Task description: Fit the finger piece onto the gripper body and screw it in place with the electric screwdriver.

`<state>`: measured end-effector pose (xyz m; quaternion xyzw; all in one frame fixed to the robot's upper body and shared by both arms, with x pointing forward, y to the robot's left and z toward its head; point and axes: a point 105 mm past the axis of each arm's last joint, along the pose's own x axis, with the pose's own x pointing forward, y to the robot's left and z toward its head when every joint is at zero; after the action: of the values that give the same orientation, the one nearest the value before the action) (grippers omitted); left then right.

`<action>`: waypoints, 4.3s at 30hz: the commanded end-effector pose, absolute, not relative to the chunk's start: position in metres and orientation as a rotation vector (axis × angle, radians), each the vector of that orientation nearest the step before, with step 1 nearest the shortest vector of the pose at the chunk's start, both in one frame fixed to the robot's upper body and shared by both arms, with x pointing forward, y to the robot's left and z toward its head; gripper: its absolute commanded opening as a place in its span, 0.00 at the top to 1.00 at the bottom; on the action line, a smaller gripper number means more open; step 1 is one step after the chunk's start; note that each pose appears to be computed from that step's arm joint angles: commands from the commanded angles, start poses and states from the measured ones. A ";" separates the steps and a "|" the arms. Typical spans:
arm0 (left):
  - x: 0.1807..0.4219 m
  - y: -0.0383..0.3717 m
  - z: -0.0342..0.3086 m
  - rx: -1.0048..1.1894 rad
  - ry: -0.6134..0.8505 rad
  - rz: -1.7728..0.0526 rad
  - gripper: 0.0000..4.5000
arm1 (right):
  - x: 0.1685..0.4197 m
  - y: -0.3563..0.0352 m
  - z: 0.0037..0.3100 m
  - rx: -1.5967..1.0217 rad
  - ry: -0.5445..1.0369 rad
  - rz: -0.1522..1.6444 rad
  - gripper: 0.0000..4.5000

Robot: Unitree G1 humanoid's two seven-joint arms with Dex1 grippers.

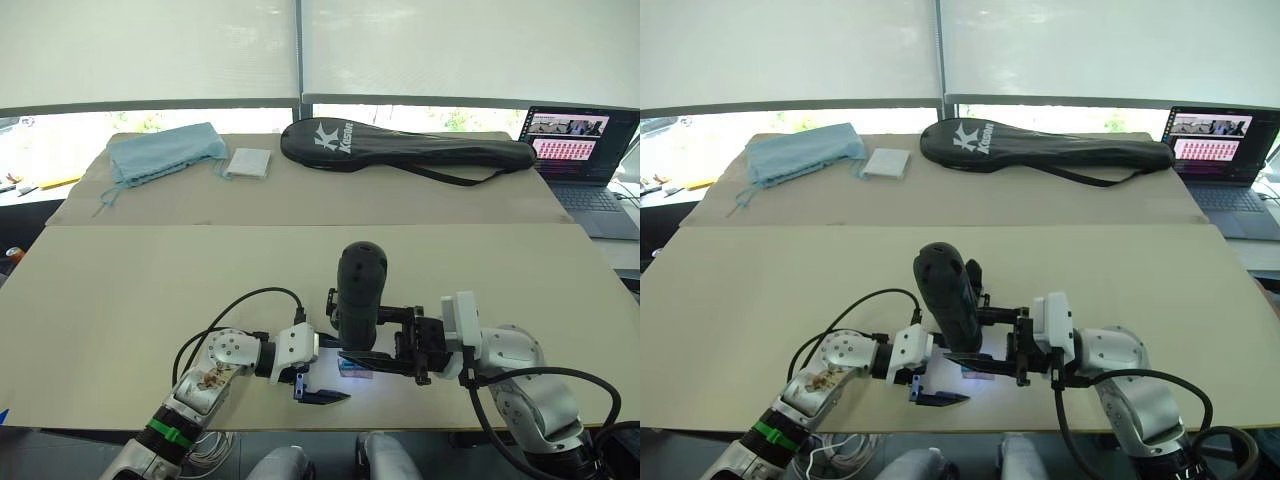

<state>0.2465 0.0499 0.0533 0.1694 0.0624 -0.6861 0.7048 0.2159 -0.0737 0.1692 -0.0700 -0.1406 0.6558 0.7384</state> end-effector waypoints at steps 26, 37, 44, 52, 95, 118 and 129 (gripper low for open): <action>0.245 0.053 0.044 0.382 0.211 -1.499 0.01 | 0.217 -0.075 0.182 -0.183 -0.398 1.428 0.57; 0.246 0.054 0.044 0.380 0.215 -1.489 0.01 | 0.219 -0.074 0.176 -0.195 -0.365 1.428 0.57; 0.247 0.055 0.044 0.377 0.217 -1.485 0.01 | 0.218 -0.073 0.170 -0.189 -0.328 1.442 0.57; 0.248 0.056 0.045 0.375 0.216 -1.476 0.01 | 0.219 -0.074 0.173 -0.206 -0.341 1.439 0.57; 0.297 0.125 0.099 0.245 0.031 -1.231 0.01 | 0.207 -0.080 0.275 -0.202 -0.537 1.490 0.57; 0.313 0.039 0.066 0.244 0.083 -1.292 0.01 | 0.207 -0.090 0.272 -0.230 -0.465 1.438 0.57; 0.312 0.031 0.062 0.274 0.087 -1.335 0.01 | 0.207 -0.091 0.269 -0.229 -0.456 1.420 0.57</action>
<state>0.3152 0.0359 0.0682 0.1245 0.0309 -0.6082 0.7834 0.2154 -0.0885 0.2555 -0.0902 -0.1748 0.6505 0.7336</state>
